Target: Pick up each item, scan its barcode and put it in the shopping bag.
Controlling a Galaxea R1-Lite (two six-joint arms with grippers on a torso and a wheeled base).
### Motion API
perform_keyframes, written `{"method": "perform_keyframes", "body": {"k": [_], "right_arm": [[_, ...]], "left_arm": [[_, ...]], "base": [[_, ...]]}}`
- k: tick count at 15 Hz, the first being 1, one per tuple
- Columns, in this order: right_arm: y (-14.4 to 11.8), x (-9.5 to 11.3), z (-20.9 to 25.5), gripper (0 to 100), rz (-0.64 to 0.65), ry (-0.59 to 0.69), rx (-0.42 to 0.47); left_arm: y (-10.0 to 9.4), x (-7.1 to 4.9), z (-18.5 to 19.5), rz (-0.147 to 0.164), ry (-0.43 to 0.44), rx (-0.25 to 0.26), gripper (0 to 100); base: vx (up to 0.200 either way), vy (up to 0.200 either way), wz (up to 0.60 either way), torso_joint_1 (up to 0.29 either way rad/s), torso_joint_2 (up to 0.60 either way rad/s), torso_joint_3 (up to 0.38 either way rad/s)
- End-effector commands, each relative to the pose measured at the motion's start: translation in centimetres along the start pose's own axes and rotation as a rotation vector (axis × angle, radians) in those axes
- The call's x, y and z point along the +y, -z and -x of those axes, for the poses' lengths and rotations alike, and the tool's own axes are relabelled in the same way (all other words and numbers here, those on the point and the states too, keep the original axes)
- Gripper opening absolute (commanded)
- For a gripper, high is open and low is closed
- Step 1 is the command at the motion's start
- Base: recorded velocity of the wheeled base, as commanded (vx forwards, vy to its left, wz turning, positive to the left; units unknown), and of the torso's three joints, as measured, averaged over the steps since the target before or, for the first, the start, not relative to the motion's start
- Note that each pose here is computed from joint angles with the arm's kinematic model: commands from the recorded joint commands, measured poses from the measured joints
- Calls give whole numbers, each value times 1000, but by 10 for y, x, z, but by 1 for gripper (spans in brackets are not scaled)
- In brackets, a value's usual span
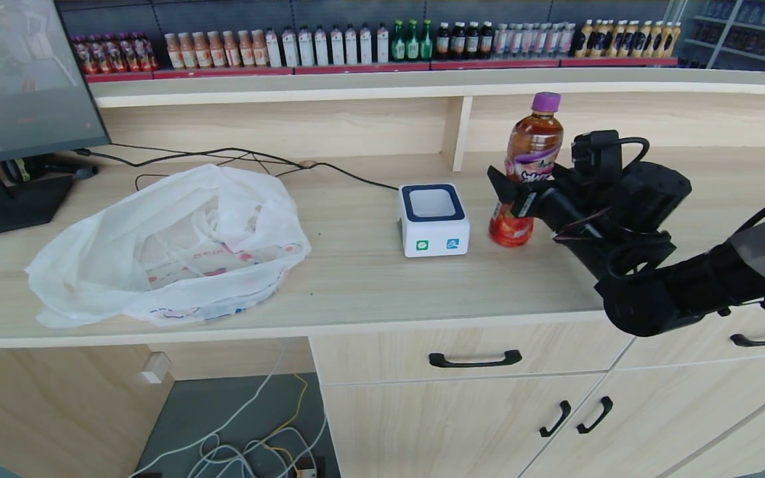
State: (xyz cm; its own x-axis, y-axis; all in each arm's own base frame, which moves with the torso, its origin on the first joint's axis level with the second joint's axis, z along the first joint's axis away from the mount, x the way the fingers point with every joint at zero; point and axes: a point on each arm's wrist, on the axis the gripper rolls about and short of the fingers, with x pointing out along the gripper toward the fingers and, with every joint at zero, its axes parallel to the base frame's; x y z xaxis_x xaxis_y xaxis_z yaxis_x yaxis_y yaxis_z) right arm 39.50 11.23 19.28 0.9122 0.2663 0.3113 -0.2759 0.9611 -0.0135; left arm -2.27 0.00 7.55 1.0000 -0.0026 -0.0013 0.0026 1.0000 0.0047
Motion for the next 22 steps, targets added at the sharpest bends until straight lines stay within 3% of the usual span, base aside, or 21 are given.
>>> {"method": "perform_keyframes", "body": {"k": [1, 4, 5, 16, 22], "right_arm": [[-1, 1, 0, 100, 0, -3, -4], [-2, 5, 0, 100, -8, -12, -7], [-3, 7, 1, 0, -10, -16, -7], [-11, 7, 2, 0, -8, 3, -68], [-36, 7, 9, 0, 14, 45, -162]], "left_arm": [[0, 0, 0, 0, 1, 0, 100], [0, 0, 0, 0, 2, 0, 100], [0, 0, 0, 0, 1, 0, 100], [0, 0, 0, 0, 1, 0, 100], [0, 0, 0, 0, 1, 0, 100]], "base": [[0, 0, 0, 0, 0, 0], [0, 0, 0, 0, 0, 0], [0, 0, 0, 0, 0, 0], [0, 0, 0, 0, 0, 0], [0, 0, 0, 0, 0, 0]]}}
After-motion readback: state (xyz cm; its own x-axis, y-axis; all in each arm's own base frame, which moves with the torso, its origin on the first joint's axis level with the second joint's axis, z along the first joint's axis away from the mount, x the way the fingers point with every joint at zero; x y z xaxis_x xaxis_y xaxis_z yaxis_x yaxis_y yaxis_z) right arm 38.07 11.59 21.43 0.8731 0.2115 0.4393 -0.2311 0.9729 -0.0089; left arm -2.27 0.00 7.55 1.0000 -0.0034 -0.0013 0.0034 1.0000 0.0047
